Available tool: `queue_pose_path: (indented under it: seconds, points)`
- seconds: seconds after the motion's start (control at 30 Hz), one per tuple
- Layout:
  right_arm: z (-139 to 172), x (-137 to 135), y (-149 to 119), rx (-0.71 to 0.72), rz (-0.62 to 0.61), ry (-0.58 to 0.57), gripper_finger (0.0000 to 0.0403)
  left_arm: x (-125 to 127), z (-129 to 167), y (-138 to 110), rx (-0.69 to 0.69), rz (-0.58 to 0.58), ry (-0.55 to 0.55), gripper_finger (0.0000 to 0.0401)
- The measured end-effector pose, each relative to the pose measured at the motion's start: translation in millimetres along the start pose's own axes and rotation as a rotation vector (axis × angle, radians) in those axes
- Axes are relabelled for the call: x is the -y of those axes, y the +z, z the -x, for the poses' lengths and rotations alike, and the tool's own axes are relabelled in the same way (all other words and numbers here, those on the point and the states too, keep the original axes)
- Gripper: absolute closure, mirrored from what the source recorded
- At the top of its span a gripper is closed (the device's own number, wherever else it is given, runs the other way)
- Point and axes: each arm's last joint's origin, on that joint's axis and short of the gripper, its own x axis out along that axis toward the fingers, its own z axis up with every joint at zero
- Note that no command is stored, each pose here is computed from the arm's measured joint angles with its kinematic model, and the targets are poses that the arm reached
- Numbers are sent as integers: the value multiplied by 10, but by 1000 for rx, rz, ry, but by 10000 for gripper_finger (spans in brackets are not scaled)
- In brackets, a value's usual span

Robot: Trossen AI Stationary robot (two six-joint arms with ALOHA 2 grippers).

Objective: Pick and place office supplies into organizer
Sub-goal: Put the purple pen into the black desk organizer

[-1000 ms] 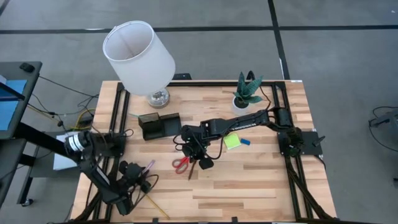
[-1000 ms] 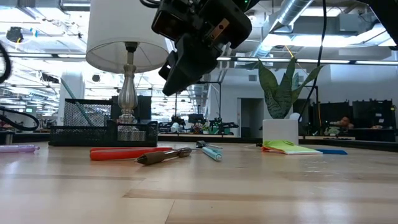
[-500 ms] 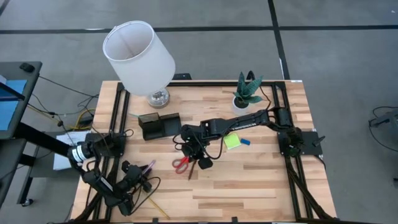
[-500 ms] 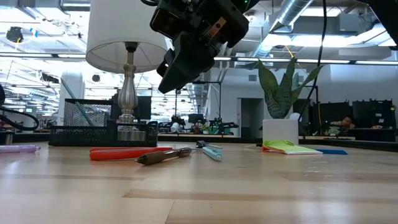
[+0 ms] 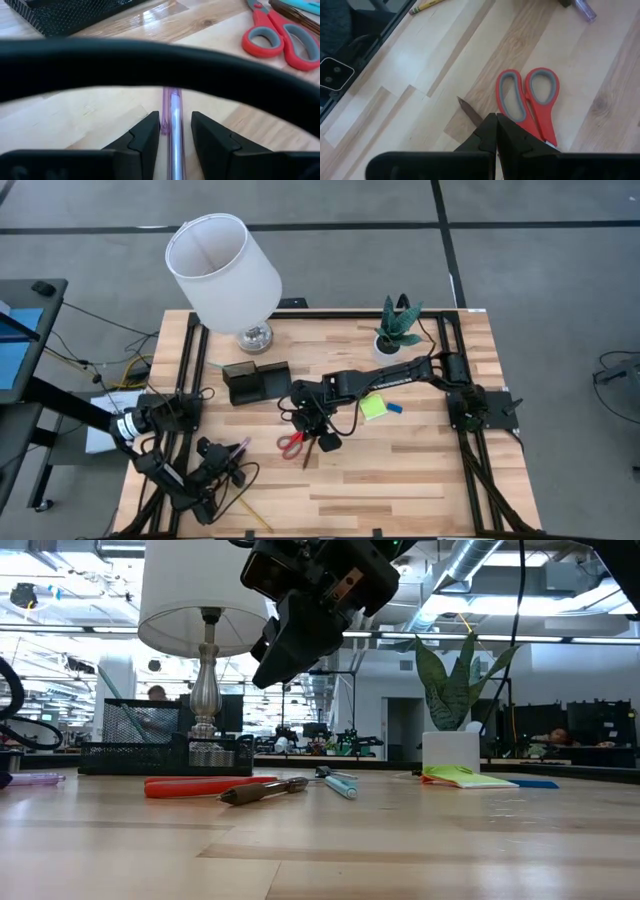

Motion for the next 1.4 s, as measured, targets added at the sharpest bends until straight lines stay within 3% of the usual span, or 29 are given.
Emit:
queue_pose_path:
  seconds: [0.33,0.57,0.9,1.0,1.17,1.4]
  points:
    - [65,117,-36,10,-20,-22,401,-17,-34,50,46,-46,22,289]
    - [54,98,-27,11,-14,-18,401,-53,-98,-106,87,-66,-41,289]
    - [-2,6,28,26,16,-9,401,-34,-57,-140,69,-97,10,292]
    - [-13,-7,64,50,26,-14,401,-40,-63,-149,66,-102,2,311]
    - [-35,-46,93,64,12,-10,401,-44,-76,-157,80,-108,-26,379]
    - [-81,-130,124,64,1,3,401,57,-84,-35,113,-69,-47,379]
